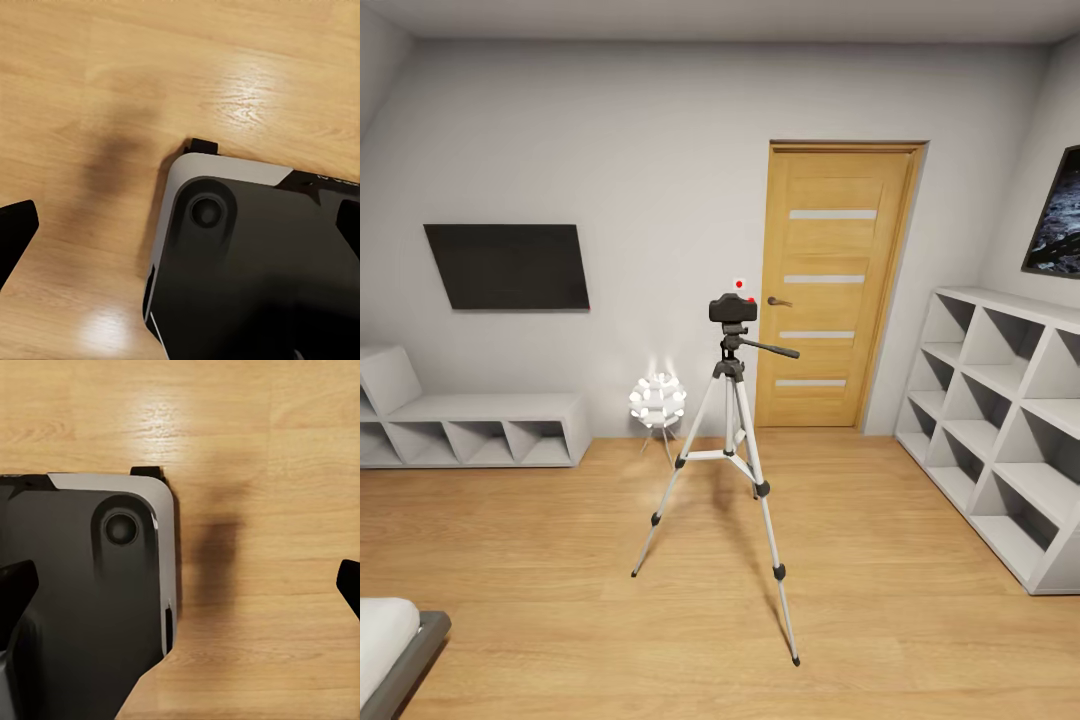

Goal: Attach the digital camera to the camera tripod in the bedroom.

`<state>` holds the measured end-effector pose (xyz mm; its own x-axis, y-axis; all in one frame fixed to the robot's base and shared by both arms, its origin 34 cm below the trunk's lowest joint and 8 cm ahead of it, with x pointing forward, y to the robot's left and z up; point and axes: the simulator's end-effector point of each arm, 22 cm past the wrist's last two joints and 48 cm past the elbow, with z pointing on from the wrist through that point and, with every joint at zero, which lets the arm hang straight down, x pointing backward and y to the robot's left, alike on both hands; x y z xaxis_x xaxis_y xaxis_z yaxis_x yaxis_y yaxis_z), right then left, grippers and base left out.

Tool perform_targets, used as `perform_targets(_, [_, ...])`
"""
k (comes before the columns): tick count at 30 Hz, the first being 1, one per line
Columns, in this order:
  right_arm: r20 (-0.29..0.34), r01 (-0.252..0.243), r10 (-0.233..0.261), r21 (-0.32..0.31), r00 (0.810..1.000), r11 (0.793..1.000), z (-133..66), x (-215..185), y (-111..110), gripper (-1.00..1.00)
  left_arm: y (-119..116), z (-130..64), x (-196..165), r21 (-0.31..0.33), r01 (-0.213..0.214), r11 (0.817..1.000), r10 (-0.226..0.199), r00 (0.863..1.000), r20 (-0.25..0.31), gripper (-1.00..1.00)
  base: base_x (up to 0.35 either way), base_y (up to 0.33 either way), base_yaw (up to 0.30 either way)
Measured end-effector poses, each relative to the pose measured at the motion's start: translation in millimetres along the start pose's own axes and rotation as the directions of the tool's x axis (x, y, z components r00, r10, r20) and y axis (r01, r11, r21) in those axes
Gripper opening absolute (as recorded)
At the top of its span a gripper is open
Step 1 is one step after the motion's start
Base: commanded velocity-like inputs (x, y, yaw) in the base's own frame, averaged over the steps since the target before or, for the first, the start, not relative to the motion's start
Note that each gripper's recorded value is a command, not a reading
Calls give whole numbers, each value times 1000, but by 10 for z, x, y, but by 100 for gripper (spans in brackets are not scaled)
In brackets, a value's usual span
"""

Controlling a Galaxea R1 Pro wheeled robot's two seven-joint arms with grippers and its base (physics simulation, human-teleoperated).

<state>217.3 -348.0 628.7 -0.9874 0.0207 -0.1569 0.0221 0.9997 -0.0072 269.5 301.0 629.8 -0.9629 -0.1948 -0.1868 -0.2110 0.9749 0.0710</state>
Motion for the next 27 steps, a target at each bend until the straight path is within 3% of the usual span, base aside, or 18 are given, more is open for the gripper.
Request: perform_targets(27, [37,-4,4,-4,999,1000,-18,-139,28,100,-22,-39,-163,9,4,1000,-4,999,40,100,0,0,0])
